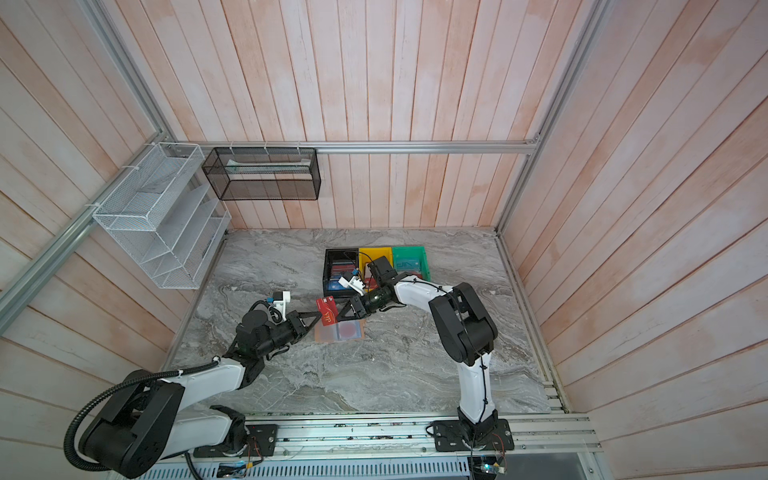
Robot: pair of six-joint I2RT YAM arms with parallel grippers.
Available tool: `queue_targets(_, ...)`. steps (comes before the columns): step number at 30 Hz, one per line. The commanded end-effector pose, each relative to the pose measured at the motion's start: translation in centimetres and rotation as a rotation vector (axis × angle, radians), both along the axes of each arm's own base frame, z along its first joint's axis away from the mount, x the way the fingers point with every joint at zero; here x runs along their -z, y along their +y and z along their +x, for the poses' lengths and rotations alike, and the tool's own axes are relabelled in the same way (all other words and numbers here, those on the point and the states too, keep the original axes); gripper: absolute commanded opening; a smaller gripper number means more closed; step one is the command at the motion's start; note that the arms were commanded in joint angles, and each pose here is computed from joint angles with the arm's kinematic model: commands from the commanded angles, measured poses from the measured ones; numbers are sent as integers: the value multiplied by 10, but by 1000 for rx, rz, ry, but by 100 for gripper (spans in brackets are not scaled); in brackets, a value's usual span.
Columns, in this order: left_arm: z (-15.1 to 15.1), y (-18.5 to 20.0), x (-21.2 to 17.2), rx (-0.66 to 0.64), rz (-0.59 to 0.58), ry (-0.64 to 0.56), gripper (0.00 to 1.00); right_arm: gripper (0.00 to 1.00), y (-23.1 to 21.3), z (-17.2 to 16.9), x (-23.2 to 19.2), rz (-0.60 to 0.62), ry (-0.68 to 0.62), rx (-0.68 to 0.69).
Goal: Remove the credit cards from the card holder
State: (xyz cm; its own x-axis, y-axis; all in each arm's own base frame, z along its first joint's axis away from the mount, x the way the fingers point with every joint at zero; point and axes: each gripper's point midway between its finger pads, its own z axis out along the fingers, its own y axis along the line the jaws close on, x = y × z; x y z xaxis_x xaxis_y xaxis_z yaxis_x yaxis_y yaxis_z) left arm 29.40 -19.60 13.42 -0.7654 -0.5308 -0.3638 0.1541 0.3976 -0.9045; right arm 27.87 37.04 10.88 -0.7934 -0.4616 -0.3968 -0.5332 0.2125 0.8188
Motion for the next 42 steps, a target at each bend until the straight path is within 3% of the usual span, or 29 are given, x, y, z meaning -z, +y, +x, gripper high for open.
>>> queue_targets(1,2,2,0,-24,-8,-21,0,33,6,-1,-6,46,12,-24)
queue_targets(17,6,-4,4,-28,-17,-24,0,26,11,-6,-14,96,37,-45)
queue_targets(28,-1,-8,16,-4,6,13,0,1,12,-6,-16,99,30,-50)
queue_targets(33,-5,-11,17,11,12,11,0,0,9,-4,-15,73,18,-56)
queue_targets(35,-5,-10,17,8,20,8,6,0,6,-1,-11,45,7,-49)
queue_targets(39,-4,-8,13,4,60,0,34,0,-4,1,-8,-6,-69,-68)
queue_targets(42,-4,-5,10,-4,93,-3,40,0,-20,11,-3,-89,-137,-56)
